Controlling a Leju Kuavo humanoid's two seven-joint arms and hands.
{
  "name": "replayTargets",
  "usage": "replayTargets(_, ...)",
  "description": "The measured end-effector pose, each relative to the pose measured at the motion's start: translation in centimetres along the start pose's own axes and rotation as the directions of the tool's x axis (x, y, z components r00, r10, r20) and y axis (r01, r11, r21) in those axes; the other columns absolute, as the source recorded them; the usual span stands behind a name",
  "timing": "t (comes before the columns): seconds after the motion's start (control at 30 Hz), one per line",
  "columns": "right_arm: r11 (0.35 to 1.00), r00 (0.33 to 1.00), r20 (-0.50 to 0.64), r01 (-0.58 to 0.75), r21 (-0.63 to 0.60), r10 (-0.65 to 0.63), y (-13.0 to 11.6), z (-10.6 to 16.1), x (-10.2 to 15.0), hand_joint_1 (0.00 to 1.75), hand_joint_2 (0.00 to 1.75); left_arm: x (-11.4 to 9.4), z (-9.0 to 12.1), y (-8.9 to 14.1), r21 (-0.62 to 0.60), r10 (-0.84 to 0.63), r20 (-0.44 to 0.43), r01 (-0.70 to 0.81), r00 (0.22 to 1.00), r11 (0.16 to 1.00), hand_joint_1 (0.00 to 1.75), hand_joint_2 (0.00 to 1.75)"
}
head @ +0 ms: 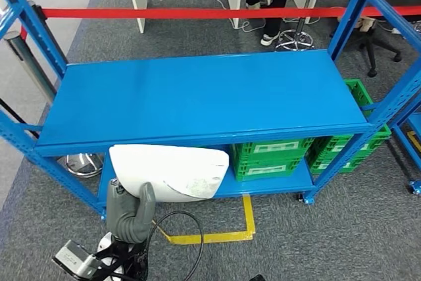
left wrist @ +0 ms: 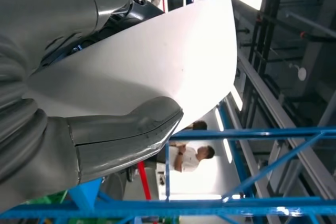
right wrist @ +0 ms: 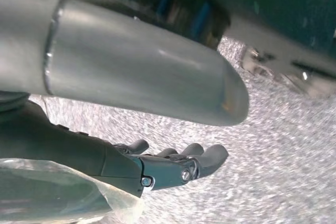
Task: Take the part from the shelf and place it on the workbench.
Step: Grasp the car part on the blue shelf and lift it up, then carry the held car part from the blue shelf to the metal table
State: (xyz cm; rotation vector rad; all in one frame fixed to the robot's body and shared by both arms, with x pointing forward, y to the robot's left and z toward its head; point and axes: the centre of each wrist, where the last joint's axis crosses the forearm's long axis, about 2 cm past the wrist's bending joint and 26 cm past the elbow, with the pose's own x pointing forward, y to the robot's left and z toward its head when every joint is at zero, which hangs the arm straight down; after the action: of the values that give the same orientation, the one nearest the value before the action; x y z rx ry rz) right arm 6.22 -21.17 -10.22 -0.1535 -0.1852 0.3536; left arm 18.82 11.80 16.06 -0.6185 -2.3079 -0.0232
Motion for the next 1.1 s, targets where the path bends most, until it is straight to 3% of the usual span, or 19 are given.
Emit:
replayTargets(0.2, 0.997, 0.998, 0.002, 0.071, 0.014, -0.071, 0.01, -0.01, -0.20, 0.00, 0.00, -0.30, 0.12, -0.30, -0.029, 0.010, -0.011, -0.010, 1.000, 1.000, 1.75, 1.75)
replayTargets(0.37, 0.936, 0.955, -0.049, 0.298, 0.189, -0.294, 0.12, -0.05, -0.21, 0.00, 0.00, -0.52, 0.13, -0.54, -0.062, 0.028, -0.017, -0.029, 0.999, 0.998, 1.75, 1.75)
replayTargets(0.5, 0.908, 0.924, -0.015, 0.378, 0.183, -0.382, -0.14, -0.13, -0.45, 0.00, 0.00, -0.57, 0.24, -0.54, -0.073, 0.026, -0.021, -0.028, 0.999, 0.997, 1.75, 1.75)
replayTargets(0.87, 0.928, 0.937, 0.012, 0.345, 0.142, -0.350, -0.72, -0.28, -0.36, 0.00, 0.00, -0.54, 0.22, -0.57, -0.074, -0.010, -0.015, 0.009, 1.000, 0.997, 1.75, 1.75)
replayTargets(1.1, 0.980, 0.963, 0.185, 0.185, 0.073, -0.196, -0.74, -0.27, -0.67, 0.00, 0.00, -0.29, 0.67, -0.53, -0.035, -0.047, -0.018, 0.046, 0.999, 0.998, 1.75, 1.75)
